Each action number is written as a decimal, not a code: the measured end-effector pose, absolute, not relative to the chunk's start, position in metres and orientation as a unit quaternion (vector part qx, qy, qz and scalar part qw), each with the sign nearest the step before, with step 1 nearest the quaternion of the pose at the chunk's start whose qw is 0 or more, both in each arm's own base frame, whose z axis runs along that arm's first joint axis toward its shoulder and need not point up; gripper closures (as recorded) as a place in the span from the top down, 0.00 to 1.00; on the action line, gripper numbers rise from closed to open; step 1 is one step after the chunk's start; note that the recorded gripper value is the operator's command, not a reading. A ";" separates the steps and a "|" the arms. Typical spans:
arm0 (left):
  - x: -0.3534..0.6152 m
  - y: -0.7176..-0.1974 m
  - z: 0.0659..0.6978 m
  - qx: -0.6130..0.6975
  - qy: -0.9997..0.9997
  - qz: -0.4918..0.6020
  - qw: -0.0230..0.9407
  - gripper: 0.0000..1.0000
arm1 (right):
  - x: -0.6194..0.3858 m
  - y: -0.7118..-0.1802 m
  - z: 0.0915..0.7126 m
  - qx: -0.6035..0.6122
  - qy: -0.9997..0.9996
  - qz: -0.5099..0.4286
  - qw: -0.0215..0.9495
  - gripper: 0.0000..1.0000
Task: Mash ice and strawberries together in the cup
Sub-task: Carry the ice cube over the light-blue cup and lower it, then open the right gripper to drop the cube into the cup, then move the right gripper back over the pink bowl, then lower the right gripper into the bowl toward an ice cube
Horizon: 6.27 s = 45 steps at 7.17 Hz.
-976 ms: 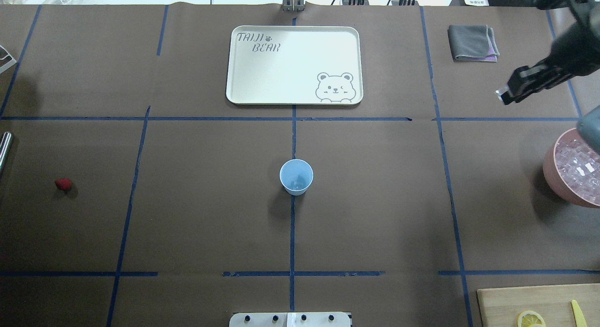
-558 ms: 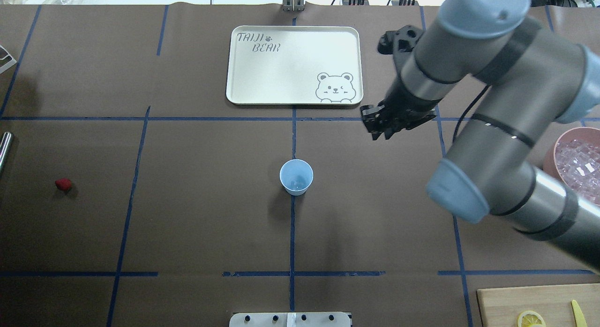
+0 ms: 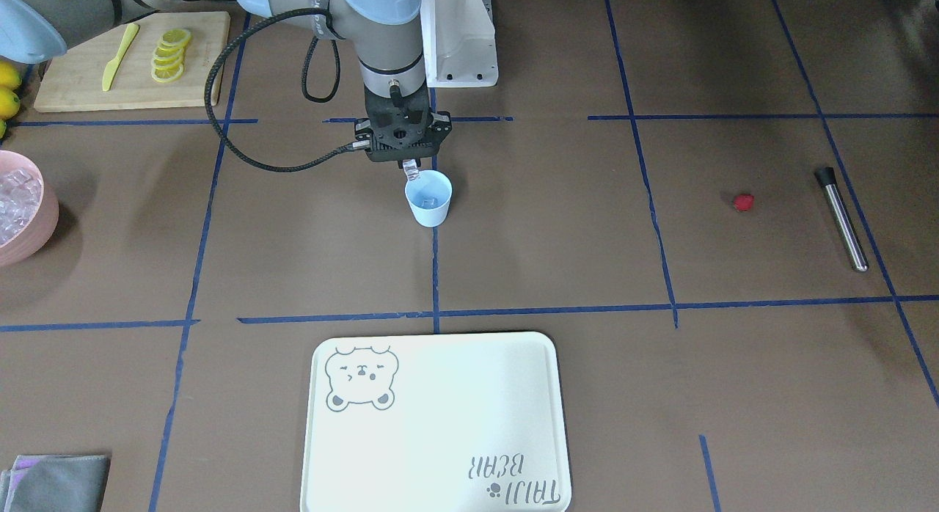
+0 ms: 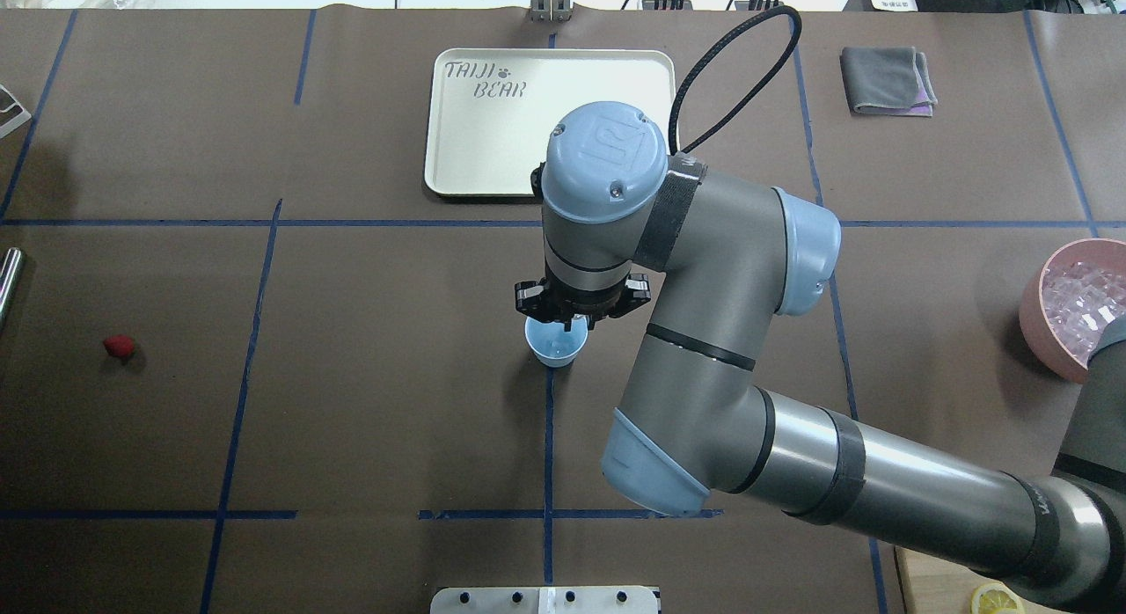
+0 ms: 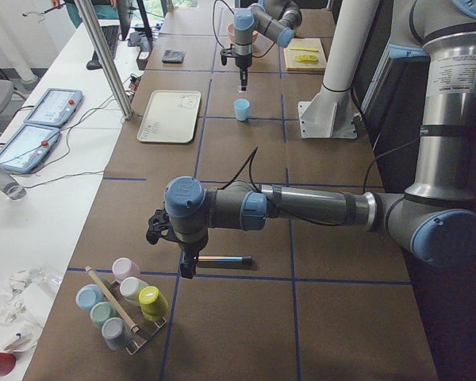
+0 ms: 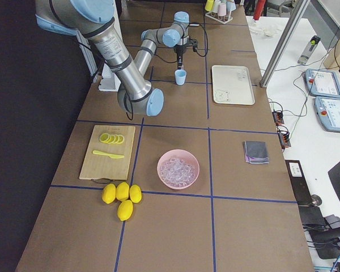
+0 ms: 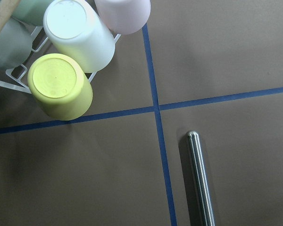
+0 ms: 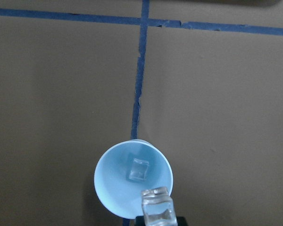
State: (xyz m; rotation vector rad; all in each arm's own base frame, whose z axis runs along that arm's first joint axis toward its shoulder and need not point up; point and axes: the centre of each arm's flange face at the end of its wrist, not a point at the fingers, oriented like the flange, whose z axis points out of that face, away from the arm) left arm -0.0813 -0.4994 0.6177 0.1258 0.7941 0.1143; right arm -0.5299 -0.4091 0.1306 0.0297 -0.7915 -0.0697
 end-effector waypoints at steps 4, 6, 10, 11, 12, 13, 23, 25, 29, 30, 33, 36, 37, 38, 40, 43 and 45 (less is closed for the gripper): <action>-0.081 -0.500 0.615 0.064 0.386 0.057 0.919 1.00 | -0.554 -0.414 0.141 0.018 -0.386 -0.038 0.921 0.24; -0.081 -0.500 0.615 0.064 0.386 0.057 0.919 1.00 | -0.557 -0.415 0.141 0.019 -0.388 -0.038 0.921 0.49; -0.081 -0.500 0.615 0.064 0.386 0.057 0.919 1.00 | -0.557 -0.415 0.138 0.023 -0.394 -0.038 0.918 0.99; -0.081 -0.500 0.613 0.065 0.386 0.058 0.918 1.00 | -0.553 -0.416 0.136 0.025 -0.397 -0.033 0.917 0.99; -0.081 -0.501 0.611 0.069 0.385 0.059 0.918 1.00 | -0.539 -0.422 0.132 0.029 -0.403 -0.024 0.915 0.99; -0.079 -0.503 0.607 0.073 0.385 0.064 0.918 1.00 | -0.510 -0.434 0.137 0.036 -0.406 -0.010 0.913 0.99; 0.022 -0.505 0.533 0.048 0.398 0.054 0.914 1.00 | -0.082 -0.467 0.444 0.057 -0.347 -0.146 0.925 0.99; 0.023 -0.505 0.532 0.048 0.399 0.055 0.914 1.00 | -0.074 -0.453 0.507 0.086 -0.367 -0.159 0.912 0.99; 0.023 -0.506 0.532 0.049 0.399 0.055 0.914 1.00 | -0.076 -0.446 0.588 0.086 -0.397 -0.170 0.898 0.81; 0.023 -0.506 0.531 0.050 0.399 0.055 0.914 1.00 | -0.076 -0.445 0.599 0.078 -0.396 -0.167 0.900 0.76; 0.023 -0.507 0.531 0.050 0.399 0.056 0.914 1.00 | -0.085 -0.441 0.616 0.062 -0.391 -0.175 0.901 0.66; 0.023 -0.507 0.531 0.050 0.399 0.056 0.914 1.00 | -0.096 -0.436 0.620 0.054 -0.390 -0.188 0.900 0.64; 0.023 -0.507 0.531 0.051 0.399 0.056 0.914 1.00 | -0.096 -0.435 0.622 0.051 -0.390 -0.188 0.900 0.64; 0.023 -0.507 0.530 0.051 0.399 0.056 0.914 1.00 | -0.096 -0.434 0.625 0.048 -0.389 -0.187 0.901 0.64; 0.023 -0.507 0.530 0.051 0.400 0.057 0.913 1.00 | -0.097 -0.433 0.631 0.043 -0.388 -0.186 0.902 0.63; 0.023 -0.507 0.530 0.051 0.400 0.057 0.913 1.00 | -0.103 -0.432 0.634 0.038 -0.387 -0.191 0.901 0.61; 0.023 -0.507 0.529 0.052 0.400 0.057 0.913 1.00 | -0.105 -0.432 0.638 0.034 -0.386 -0.192 0.902 0.61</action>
